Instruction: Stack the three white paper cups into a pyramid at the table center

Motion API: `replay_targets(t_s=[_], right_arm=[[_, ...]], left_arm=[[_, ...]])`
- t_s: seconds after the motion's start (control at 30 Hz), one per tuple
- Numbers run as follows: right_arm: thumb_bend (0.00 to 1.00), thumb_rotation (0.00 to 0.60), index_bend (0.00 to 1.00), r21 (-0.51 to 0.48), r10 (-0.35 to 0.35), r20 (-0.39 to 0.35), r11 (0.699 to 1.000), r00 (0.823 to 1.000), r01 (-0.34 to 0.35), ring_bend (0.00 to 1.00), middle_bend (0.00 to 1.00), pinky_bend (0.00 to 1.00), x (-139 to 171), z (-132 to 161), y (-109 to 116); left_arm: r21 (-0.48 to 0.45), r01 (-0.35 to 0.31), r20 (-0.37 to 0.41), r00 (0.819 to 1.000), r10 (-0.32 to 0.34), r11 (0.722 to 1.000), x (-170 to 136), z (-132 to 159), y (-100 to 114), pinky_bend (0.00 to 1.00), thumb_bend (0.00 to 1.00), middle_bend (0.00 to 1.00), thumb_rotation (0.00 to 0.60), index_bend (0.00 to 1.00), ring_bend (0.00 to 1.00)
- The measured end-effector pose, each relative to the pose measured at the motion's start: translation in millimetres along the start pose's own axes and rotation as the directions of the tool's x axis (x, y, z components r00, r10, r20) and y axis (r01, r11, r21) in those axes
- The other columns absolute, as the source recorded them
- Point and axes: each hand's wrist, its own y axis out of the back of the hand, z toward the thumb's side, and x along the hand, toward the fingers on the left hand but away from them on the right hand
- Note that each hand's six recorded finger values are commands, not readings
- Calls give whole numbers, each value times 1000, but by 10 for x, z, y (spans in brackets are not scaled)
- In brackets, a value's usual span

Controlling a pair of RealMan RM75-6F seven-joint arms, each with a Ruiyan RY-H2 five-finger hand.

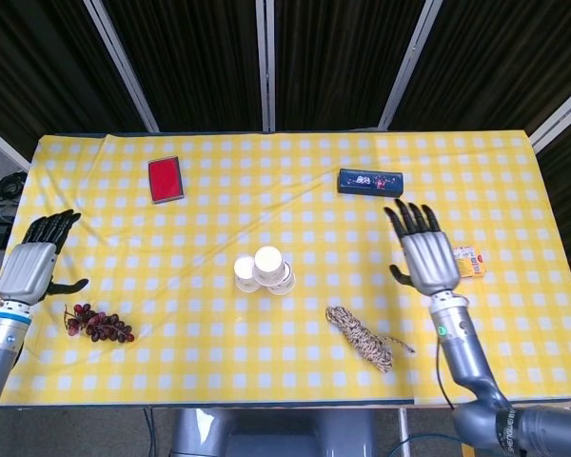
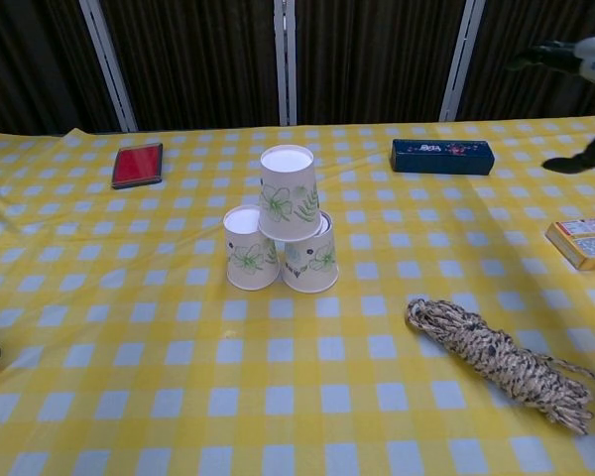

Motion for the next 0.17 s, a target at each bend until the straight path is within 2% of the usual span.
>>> replay_targets(t_s=[0.17], right_arm=[[152,600,0,-4,-12,114,1000,993,13,0,0,0,301,-724,-187]], left_arm=[[27,-9,-17,1000,10,1000,-74,-36,-71,0,158,0,600,0,0]])
